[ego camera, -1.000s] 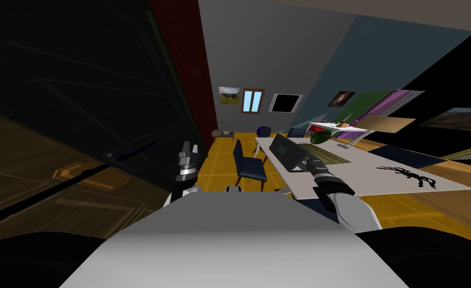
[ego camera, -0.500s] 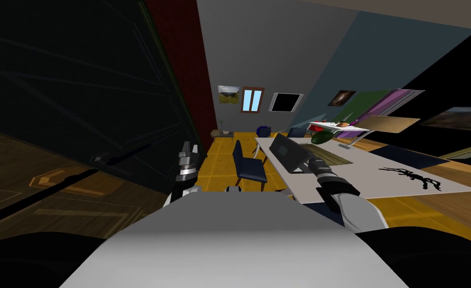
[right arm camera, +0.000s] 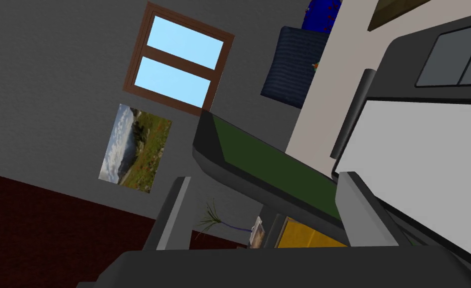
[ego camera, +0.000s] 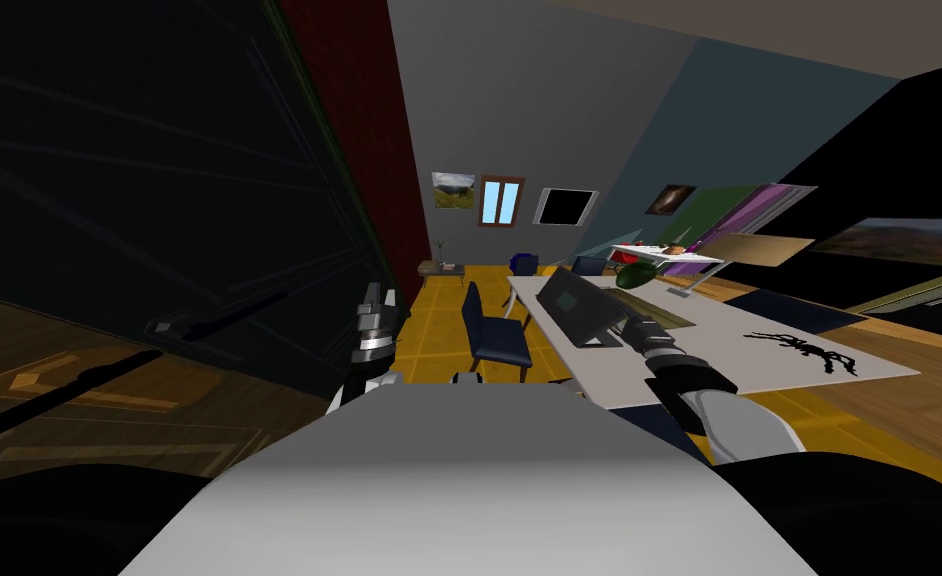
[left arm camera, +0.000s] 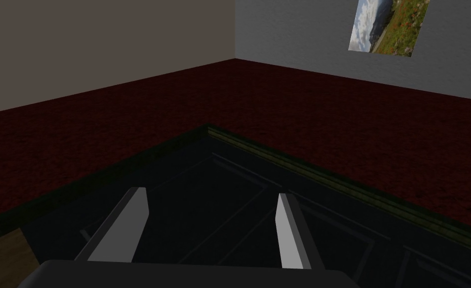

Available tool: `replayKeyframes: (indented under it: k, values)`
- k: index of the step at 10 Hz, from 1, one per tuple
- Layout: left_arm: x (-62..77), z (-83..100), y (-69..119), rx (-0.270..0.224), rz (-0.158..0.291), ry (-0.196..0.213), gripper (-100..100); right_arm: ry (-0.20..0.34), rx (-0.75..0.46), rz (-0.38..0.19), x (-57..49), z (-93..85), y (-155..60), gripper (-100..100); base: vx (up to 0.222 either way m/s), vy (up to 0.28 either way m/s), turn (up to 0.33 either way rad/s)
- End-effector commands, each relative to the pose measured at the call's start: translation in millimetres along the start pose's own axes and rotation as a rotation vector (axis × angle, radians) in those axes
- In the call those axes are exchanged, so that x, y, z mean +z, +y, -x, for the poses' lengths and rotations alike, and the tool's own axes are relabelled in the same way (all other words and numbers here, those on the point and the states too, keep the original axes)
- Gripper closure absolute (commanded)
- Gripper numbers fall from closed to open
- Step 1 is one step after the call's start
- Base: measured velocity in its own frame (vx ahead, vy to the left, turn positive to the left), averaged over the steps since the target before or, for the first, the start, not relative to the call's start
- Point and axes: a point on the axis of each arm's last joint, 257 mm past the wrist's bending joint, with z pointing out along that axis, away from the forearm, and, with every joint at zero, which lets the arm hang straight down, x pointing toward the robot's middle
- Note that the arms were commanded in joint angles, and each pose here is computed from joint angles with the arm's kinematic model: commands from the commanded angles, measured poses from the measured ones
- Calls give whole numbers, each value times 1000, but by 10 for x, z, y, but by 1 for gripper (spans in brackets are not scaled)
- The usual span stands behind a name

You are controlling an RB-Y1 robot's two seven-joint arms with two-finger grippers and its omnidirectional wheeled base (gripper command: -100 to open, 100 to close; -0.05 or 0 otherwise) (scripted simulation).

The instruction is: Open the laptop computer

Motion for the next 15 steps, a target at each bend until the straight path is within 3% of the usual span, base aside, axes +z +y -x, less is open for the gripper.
replayKeyframes:
  k: [1, 8, 10, 11, 15]
  values:
    - [0, 0, 0, 0, 0, 0, 0, -17, 49, 20, -9, -27, 63, 100, 25, -13, -29]
    - [0, 0, 0, 0, 0, 0, 0, -66, 231, 72, -24, -242, 153, 100, 38, -17, -42]
    - [0, 0, 0, 0, 0, 0, 0, -65, 225, 72, -27, -232, 161, 100, 15, -9, -15]
    - [0, 0, 0, 0, 0, 0, 0, -82, 301, 100, -30, -222, 274, 100, 14, -37, 3]
    - [0, 0, 0, 0, 0, 0, 0, -102, 411, 141, -41, -214, 432, 100, 17, -64, 0]
